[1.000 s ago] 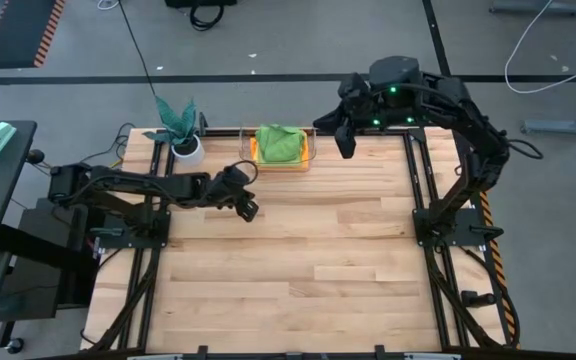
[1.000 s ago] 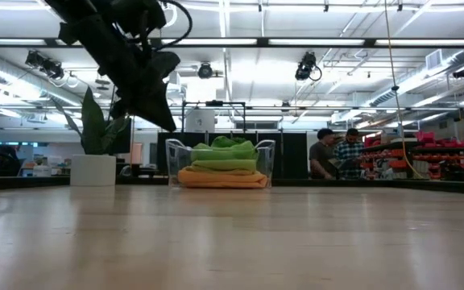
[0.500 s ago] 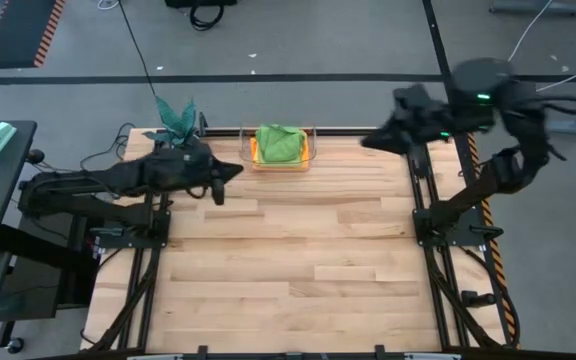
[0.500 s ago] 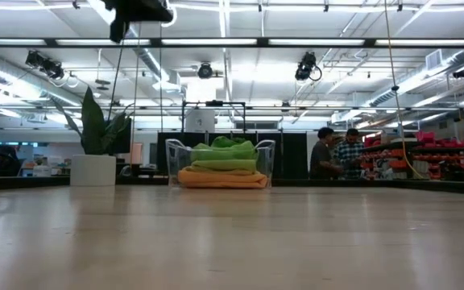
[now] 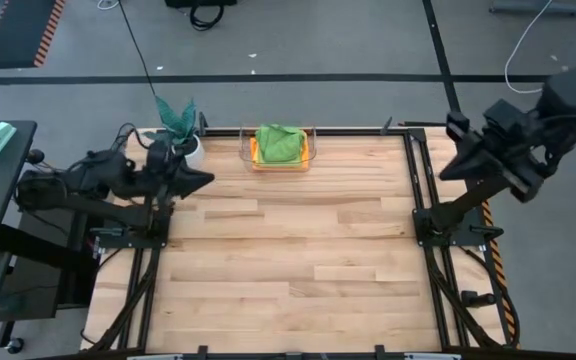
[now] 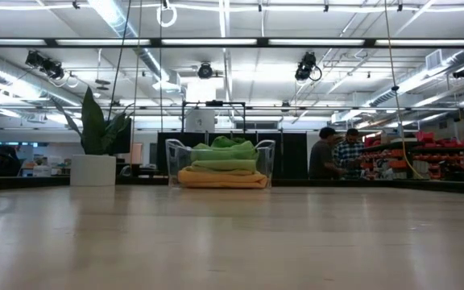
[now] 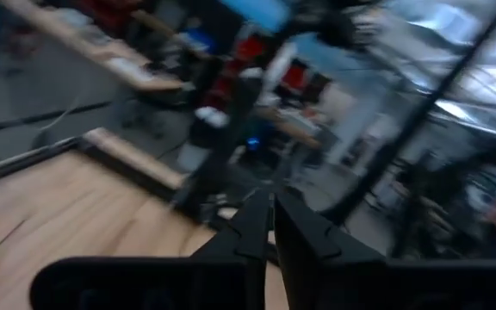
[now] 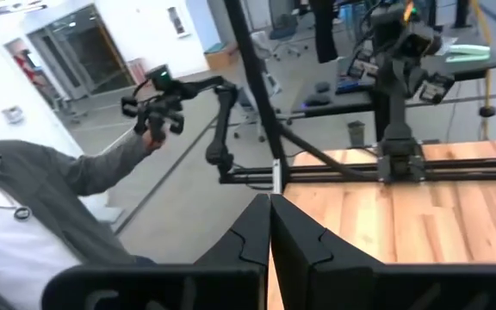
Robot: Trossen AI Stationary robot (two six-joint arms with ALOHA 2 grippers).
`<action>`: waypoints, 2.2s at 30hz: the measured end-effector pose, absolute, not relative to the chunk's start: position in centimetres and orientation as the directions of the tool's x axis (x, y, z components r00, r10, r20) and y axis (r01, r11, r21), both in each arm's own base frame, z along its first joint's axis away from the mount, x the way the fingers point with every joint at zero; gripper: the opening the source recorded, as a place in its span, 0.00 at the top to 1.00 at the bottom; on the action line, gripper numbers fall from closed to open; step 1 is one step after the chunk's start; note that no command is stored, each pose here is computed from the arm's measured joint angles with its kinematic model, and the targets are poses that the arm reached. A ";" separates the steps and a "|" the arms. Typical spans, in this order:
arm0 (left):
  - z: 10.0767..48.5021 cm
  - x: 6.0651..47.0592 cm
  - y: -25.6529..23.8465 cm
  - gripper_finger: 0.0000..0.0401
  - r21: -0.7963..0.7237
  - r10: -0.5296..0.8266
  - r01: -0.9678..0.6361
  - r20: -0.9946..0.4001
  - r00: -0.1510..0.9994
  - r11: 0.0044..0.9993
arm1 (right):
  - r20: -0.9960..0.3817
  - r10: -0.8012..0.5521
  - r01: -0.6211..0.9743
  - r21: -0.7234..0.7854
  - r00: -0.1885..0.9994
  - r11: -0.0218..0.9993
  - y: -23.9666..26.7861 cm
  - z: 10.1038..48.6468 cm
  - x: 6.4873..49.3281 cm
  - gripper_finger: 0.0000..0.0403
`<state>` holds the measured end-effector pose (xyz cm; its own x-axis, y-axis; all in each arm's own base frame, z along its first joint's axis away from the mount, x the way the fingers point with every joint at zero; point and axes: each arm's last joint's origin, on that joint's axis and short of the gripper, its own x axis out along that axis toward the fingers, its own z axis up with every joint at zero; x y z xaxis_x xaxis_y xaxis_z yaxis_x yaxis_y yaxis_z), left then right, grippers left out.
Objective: Fold microfiber towels
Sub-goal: Return to Home Position
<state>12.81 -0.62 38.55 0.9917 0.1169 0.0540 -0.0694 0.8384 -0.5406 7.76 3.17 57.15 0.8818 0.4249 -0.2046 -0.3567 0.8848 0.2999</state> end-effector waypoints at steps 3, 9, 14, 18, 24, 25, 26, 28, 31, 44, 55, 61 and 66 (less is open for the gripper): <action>39.3 12.2 -1.3 0.92 -0.492 0.053 0.016 0.127 0.990 0.871 | -0.207 0.441 -0.371 0.305 0.873 0.877 2.9 56.6 6.6 0.96; 39.9 10.8 -1.5 0.94 -0.441 0.014 0.073 0.192 0.981 0.894 | -0.142 0.430 -0.378 0.293 0.891 0.878 2.3 55.4 5.2 0.96; 39.9 10.6 -1.5 0.95 -0.452 0.015 0.075 0.194 0.981 0.889 | -0.108 0.432 -0.385 0.301 0.895 0.872 2.3 53.6 5.1 0.96; 39.5 10.6 -1.6 0.94 -0.407 -0.012 0.072 0.148 0.989 0.911 | -0.061 0.434 -0.387 0.355 0.899 0.851 2.4 51.5 5.5 0.96; 39.3 10.8 -1.9 0.92 -0.374 -0.105 0.147 0.129 0.986 0.916 | 0.055 0.434 -0.421 0.376 0.899 0.825 3.1 47.6 7.1 0.96; 39.2 11.0 -2.0 0.91 -0.361 -0.130 0.168 0.127 0.983 0.917 | 0.078 0.433 -0.429 0.375 0.898 0.822 3.2 46.9 7.5 0.96; 38.9 11.2 -2.1 0.91 -0.352 -0.148 0.184 0.127 0.981 0.918 | 0.101 0.432 -0.437 0.375 0.896 0.818 3.4 46.0 7.8 0.96; 37.8 11.8 -2.4 0.92 -0.348 -0.178 0.210 0.120 0.977 0.914 | 0.141 0.431 -0.450 0.387 0.891 0.805 3.7 44.0 8.6 0.96; 35.6 12.4 -2.7 0.93 -0.359 -0.200 0.241 0.147 0.969 0.902 | 0.199 0.427 -0.470 0.417 0.882 0.778 4.1 40.5 9.6 0.96; 30.3 8.8 -2.1 0.91 -0.385 -0.207 0.321 0.308 0.929 0.865 | 0.516 0.372 -0.612 0.439 0.771 0.658 3.6 30.2 8.4 0.96; 27.5 8.0 -1.8 0.94 -0.399 -0.184 0.347 0.391 0.902 0.849 | 0.575 0.303 -0.616 0.490 0.760 0.617 3.3 25.4 8.1 0.96; 25.6 8.4 -2.1 0.93 -0.386 -0.202 0.394 0.451 0.869 0.834 | 0.654 0.257 -0.645 0.465 0.712 0.606 3.1 23.1 7.9 0.96; 23.8 8.7 -2.4 0.91 -0.378 -0.218 0.422 0.476 0.852 0.824 | 0.643 0.255 -0.632 0.466 0.723 0.619 3.2 23.0 8.0 0.96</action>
<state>8.74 -2.39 23.81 0.8522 -0.2182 0.4756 0.4221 0.8238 -0.3783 8.03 3.15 23.02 0.7227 0.2545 0.6426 -0.6321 0.6195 0.4655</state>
